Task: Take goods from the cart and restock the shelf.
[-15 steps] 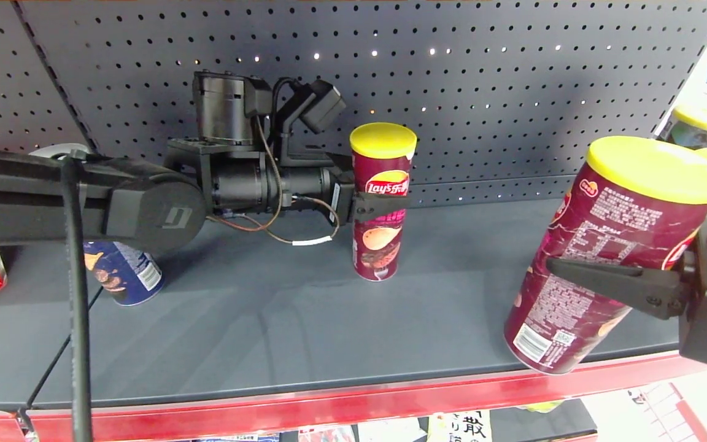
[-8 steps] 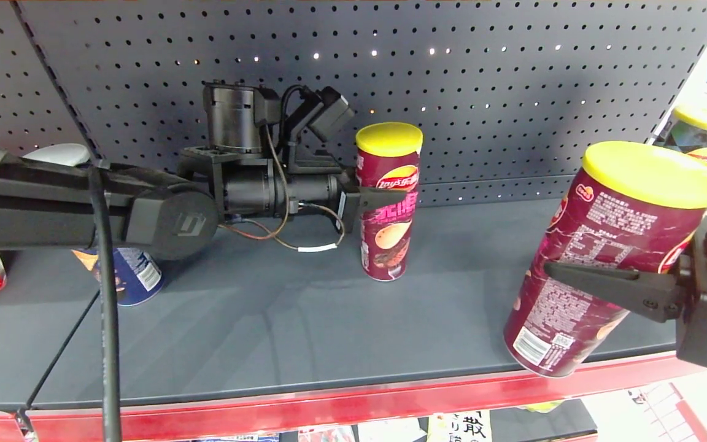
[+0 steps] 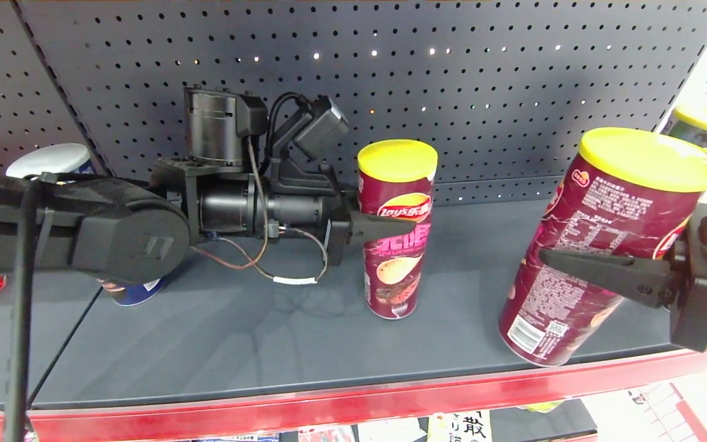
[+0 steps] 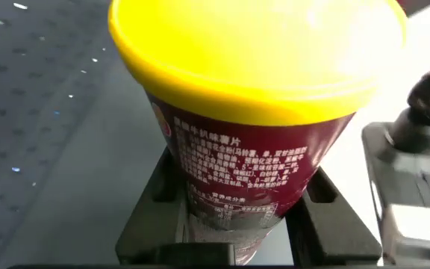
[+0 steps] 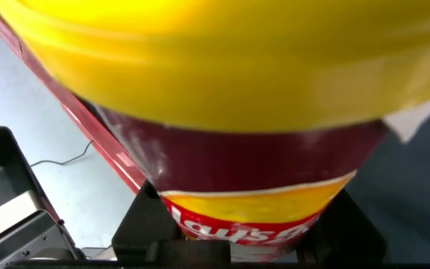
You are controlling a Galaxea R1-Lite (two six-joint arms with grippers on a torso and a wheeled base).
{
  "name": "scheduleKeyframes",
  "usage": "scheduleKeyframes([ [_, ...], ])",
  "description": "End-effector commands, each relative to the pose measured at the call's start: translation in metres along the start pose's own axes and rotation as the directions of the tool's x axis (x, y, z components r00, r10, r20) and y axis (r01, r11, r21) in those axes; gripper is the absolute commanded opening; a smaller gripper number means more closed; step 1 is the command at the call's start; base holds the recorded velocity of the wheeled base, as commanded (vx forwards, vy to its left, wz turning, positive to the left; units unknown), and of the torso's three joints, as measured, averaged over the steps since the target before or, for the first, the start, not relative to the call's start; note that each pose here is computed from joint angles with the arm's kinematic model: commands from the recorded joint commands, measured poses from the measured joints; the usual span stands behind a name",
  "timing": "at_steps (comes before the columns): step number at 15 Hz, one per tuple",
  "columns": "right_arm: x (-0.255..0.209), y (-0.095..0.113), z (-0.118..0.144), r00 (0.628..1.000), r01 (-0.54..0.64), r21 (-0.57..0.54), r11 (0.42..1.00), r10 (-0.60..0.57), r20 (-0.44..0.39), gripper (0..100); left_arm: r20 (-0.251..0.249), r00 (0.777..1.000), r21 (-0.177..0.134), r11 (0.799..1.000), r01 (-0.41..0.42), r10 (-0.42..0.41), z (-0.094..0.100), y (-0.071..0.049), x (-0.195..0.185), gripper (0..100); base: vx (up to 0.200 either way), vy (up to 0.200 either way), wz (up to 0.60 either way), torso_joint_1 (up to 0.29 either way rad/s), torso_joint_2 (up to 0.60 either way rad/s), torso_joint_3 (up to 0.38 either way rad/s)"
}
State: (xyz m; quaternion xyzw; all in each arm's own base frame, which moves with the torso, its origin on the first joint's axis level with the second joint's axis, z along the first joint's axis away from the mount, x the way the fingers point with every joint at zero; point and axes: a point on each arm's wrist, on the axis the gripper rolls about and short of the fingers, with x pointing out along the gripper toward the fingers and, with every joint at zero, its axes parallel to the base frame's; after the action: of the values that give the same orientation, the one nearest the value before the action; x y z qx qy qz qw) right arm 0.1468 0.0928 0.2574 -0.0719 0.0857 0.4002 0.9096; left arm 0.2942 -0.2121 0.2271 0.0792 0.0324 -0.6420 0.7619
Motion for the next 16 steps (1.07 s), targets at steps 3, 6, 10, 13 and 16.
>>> scheduleKeyframes([
  [3,0.005,-0.002,0.003,1.0,-0.001,0.0,1.0,0.001,-0.002,0,-0.013,0.999,0.014,0.999,0.033,-0.033,-0.001,-0.022,-0.008,0,0.0,0.0,0.0,0.0,0.0,0.0],
  [6,0.006,-0.002,0.003,1.0,-0.001,0.0,1.0,0.001,-0.002,0,-0.018,0.998,0.01,0.999,0.052,-0.052,-0.001,-0.034,-0.011,0,0.0,0.0,0.0,0.0,0.0,0.0],
  [10,0.008,-0.003,0.002,1.0,-0.002,0.003,1.0,0.002,-0.011,0,-0.028,0.998,-0.006,0.998,0.059,-0.059,-0.004,-0.043,-0.017,0,0.0,0.0,0.0,0.0,0.0,0.0],
  [13,0.011,-0.003,0.002,1.0,-0.003,0.005,1.0,0.003,-0.017,0,-0.038,0.997,-0.016,0.998,0.063,-0.064,-0.008,-0.048,-0.021,0,0.0,0.0,0.0,0.0,0.0,0.0],
  [16,0.014,-0.004,0.001,1.0,-0.004,0.006,1.0,0.004,-0.023,0,-0.037,0.997,-0.013,0.998,0.065,-0.065,-0.008,-0.048,-0.02,0,0.0,0.0,0.0,0.0,0.0,0.0],
])
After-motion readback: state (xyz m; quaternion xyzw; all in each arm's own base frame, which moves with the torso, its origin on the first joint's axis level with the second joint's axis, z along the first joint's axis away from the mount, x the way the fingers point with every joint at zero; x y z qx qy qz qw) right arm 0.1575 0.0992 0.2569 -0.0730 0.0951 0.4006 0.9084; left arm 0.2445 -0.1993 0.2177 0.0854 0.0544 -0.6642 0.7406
